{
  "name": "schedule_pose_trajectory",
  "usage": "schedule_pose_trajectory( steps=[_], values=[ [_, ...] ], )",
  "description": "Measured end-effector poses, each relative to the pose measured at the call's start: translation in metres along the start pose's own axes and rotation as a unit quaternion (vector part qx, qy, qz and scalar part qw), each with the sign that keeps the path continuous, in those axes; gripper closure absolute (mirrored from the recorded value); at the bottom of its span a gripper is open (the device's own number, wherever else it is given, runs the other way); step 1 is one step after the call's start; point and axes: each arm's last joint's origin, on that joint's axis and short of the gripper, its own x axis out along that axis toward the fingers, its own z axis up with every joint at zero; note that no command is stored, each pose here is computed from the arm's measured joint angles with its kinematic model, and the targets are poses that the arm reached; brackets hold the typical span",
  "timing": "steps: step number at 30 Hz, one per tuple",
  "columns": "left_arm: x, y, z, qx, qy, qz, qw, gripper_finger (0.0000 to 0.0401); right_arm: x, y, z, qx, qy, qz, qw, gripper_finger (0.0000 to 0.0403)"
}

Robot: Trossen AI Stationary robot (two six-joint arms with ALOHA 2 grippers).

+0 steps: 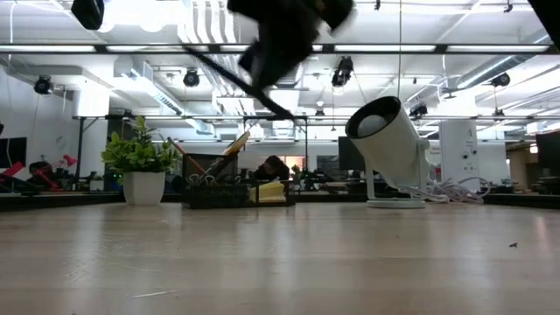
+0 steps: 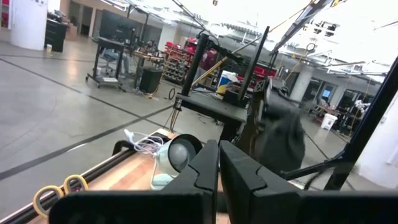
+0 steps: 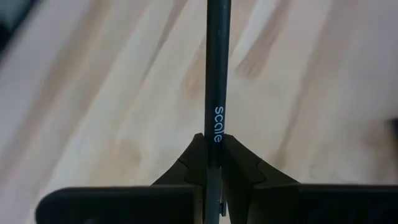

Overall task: Pick and place office supplies into organizer
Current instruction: Put the black pen into the black desk organizer

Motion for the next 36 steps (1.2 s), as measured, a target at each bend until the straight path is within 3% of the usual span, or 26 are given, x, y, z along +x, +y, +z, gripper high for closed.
schedule_pose_trajectory(
  steps=[7,13,20,28,32,36],
  values=[
    [0.0,0.0,0.0,0.0,-0.001,0.0,1.0,0.0401,-0.05,-0.011,0.021,0.067,-0.163,-0.05,0.983,0.0389],
    [0.0,0.0,0.0,0.0,-0.001,0.0,1.0,0.0401,-0.076,-0.019,0.034,0.107,-0.265,-0.08,0.955,0.0389],
    [0.0,0.0,0.0,0.001,0.001,0.0,1.0,0.0401,-0.081,-0.025,0.041,0.163,-0.319,-0.121,0.926,0.039],
    [0.003,0.0,-0.006,0.024,0.01,-0.003,1.0,0.0398,-0.09,-0.028,0.052,0.175,-0.399,-0.146,0.888,0.039],
    [0.008,-0.001,-0.013,0.059,0.014,-0.013,0.998,0.0371,-0.094,-0.028,0.055,0.179,-0.424,-0.146,0.876,0.039],
    [0.011,-0.004,-0.01,0.069,-0.024,-0.032,0.997,0.0319,-0.094,-0.028,0.055,0.179,-0.427,-0.146,0.874,0.039]
  ],
)
